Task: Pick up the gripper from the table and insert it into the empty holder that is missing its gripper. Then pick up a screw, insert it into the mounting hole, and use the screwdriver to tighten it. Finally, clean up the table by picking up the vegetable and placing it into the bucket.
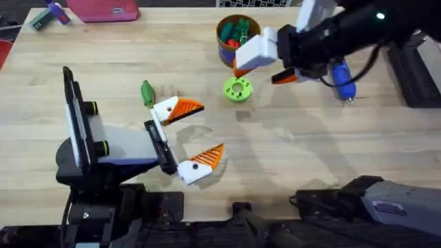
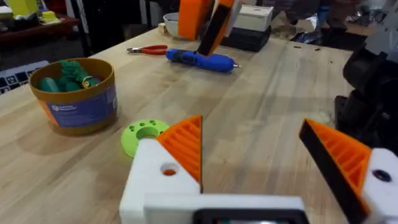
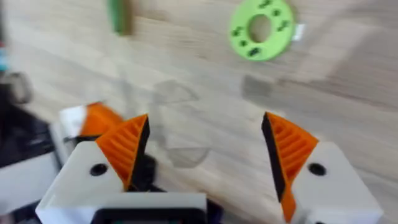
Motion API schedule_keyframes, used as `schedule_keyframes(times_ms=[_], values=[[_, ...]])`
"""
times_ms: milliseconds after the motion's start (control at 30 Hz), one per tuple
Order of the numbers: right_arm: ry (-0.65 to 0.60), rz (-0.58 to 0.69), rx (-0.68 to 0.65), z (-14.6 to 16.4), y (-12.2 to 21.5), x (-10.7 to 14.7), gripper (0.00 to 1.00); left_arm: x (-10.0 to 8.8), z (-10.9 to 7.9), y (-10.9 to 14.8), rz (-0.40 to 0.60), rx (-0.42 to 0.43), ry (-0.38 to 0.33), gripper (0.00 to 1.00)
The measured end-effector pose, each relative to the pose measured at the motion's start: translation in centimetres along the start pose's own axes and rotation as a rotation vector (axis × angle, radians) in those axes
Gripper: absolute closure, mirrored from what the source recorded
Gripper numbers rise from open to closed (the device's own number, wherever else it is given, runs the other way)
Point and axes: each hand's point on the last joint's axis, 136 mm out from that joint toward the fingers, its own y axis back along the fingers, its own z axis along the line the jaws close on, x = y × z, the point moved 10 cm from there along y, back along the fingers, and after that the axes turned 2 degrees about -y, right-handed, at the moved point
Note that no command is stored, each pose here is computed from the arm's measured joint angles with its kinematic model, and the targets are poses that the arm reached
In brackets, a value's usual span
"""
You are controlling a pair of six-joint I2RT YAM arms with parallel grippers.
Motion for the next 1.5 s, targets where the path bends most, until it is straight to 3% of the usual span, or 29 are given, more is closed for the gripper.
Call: schedule_keyframes(times_ms=[533, 933, 1167, 1500], values=[[-0.028, 0.165, 0.340, 0.0, -10.4, -0.7, 0.055, 0.0, 0.0, 0.0, 0.000, 0.000, 0.000, 0.015], [0.006, 0.097, 0.428, 1.1, -11.8, -3.5, 0.143, 0.0, 0.0, 0.0, 0.000, 0.000, 0.000, 0.015], [0.019, 0.138, 0.468, 0.6, -13.6, -3.4, 0.153, 0.0, 0.0, 0.0, 0.000, 0.000, 0.000, 0.015], [0.021, 0.179, 0.498, -0.3, -15.7, -3.3, 0.257, 0.0, 0.0, 0.0, 0.000, 0.000, 0.000, 0.015]])
